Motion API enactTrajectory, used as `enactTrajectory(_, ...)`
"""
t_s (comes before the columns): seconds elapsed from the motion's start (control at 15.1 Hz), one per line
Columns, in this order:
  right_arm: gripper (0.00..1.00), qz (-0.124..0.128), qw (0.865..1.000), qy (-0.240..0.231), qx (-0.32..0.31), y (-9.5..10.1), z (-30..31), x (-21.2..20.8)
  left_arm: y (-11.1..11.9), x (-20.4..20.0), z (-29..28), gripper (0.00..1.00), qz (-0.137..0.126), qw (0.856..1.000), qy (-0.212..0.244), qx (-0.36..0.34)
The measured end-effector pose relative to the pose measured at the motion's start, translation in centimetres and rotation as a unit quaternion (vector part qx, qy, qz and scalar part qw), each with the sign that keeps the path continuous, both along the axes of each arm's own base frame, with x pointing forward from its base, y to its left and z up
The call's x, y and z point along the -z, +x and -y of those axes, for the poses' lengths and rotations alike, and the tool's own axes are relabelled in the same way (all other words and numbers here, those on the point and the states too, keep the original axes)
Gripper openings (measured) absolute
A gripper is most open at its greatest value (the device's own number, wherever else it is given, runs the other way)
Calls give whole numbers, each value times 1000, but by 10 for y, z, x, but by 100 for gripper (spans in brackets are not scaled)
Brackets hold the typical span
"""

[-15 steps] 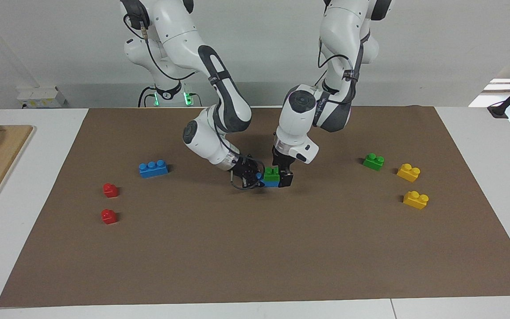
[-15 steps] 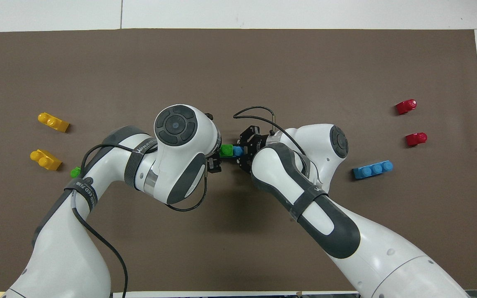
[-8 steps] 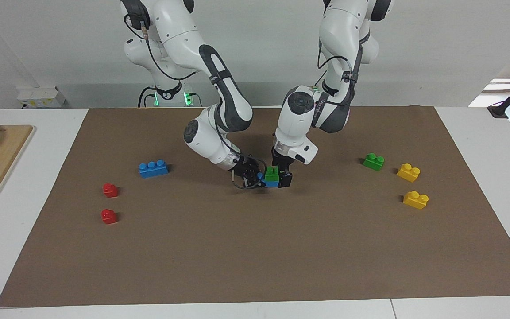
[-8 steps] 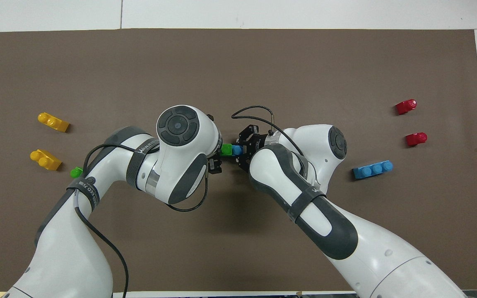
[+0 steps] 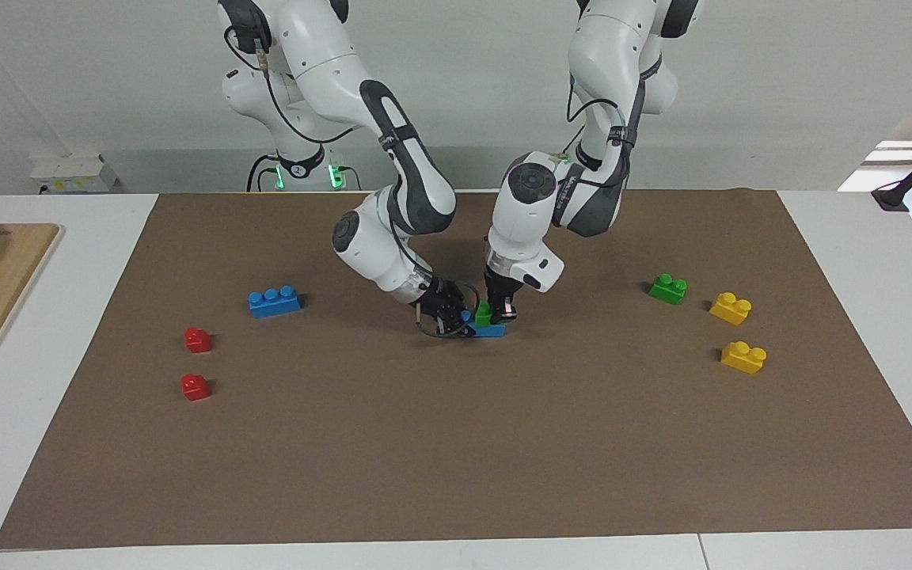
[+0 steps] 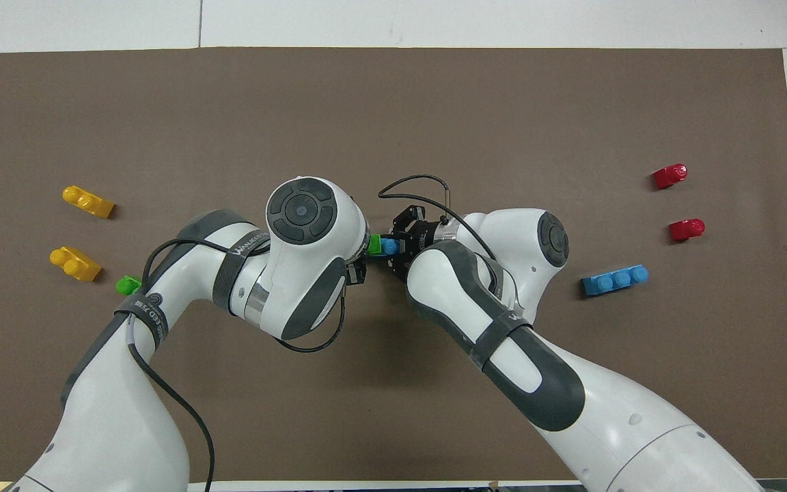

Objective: Remove green block with left arm and hold with right
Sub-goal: 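Hold the green and blue halves firmly with both grippers, then pull the green brick away with the left gripper while the right gripper pulls blue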

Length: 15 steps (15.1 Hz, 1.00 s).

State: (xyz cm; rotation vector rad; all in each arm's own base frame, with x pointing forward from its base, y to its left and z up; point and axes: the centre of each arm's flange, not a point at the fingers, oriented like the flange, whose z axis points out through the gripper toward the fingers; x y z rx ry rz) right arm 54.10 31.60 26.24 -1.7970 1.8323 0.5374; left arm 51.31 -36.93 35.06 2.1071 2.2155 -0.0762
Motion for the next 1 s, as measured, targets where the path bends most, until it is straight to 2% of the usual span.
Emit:
enactTrajectory(0.46, 35, 1, 1000, 1, -1, 0, -1, -1, 0, -5, -1, 35, -1, 1000, 2, 1)
enactTrajectory(0.86, 35, 2, 1000, 0, 0, 0, -1, 0, -8, -83, -18, 35, 6, 1000, 2, 0)
enactTrajectory(1.0, 35, 2, 1000, 0, 0, 0, -1, 0, -12, -101, -30, 35, 2, 1000, 9, 24)
